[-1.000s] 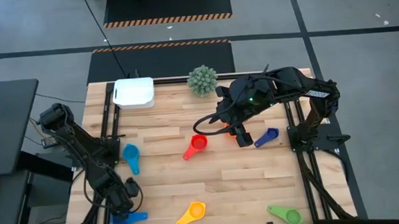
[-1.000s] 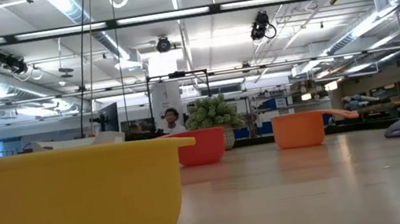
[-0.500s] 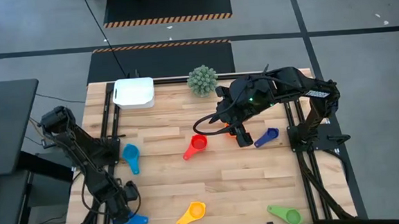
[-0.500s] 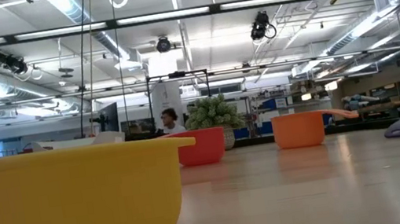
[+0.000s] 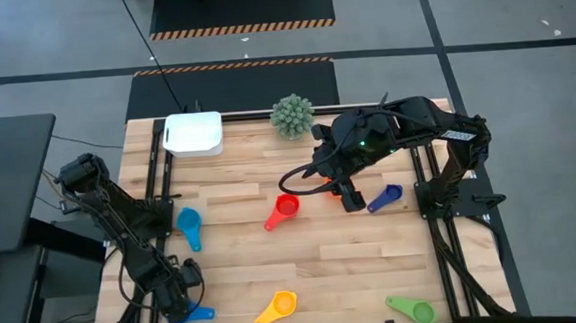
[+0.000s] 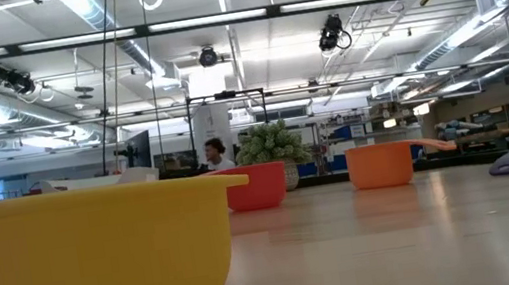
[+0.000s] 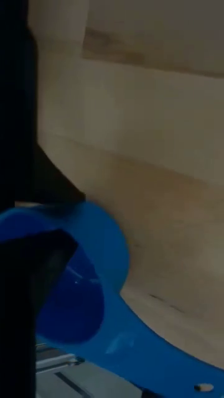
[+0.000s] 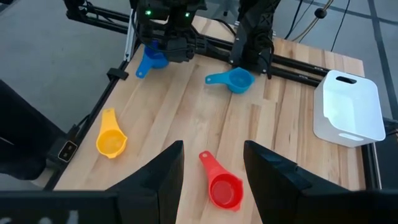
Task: Nest measuring cups in basket
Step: Stack the blue measuring cup on top of the orange measuring cup
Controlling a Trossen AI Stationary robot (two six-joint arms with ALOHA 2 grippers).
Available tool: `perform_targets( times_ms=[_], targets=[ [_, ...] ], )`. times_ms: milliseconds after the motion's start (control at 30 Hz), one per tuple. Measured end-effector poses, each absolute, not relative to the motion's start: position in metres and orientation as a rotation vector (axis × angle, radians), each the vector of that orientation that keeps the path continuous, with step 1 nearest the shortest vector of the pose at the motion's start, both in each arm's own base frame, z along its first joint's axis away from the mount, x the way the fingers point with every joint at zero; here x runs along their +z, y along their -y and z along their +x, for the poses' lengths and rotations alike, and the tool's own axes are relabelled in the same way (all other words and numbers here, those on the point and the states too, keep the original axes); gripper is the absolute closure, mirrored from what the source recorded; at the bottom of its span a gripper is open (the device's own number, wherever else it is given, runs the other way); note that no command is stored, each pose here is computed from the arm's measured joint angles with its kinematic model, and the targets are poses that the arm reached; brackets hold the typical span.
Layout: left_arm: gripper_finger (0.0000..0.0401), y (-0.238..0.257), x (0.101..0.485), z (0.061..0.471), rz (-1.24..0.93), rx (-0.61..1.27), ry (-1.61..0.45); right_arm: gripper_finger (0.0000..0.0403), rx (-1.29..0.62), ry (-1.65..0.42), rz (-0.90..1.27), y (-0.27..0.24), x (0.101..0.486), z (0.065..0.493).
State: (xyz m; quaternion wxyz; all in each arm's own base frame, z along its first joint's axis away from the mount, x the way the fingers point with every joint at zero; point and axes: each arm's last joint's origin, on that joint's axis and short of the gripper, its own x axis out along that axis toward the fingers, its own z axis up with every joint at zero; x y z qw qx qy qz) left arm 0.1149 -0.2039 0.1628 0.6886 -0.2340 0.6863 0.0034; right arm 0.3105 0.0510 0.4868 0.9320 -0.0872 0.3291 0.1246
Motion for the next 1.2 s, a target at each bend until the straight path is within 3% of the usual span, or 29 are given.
perform_targets(
  times_ms=[133, 667, 867, 1200],
  targets=[
    [0.0389, 0.202, 0.163, 0.118, -0.542, 0.029, -1.526, 0.0229, 0.251, -0.679, -0.169, -0.05, 0.49, 0.303],
    [0.0395, 0.147, 0.178, 0.165, -0.458, -0.059, -1.451, 0.0229, 0.0, -0.887, -0.024, -0.035, 0.491, 0.257],
    [0.0395, 0.108, 0.193, 0.18, -0.46, -0.055, -1.376, 0.0229, -0.07, -0.862, 0.032, -0.035, 0.496, 0.24],
    [0.0395, 0.049, 0.265, 0.215, -0.234, -0.079, -1.232, 0.0229, -0.249, -0.816, 0.08, -0.033, 0.496, 0.207]
  ],
)
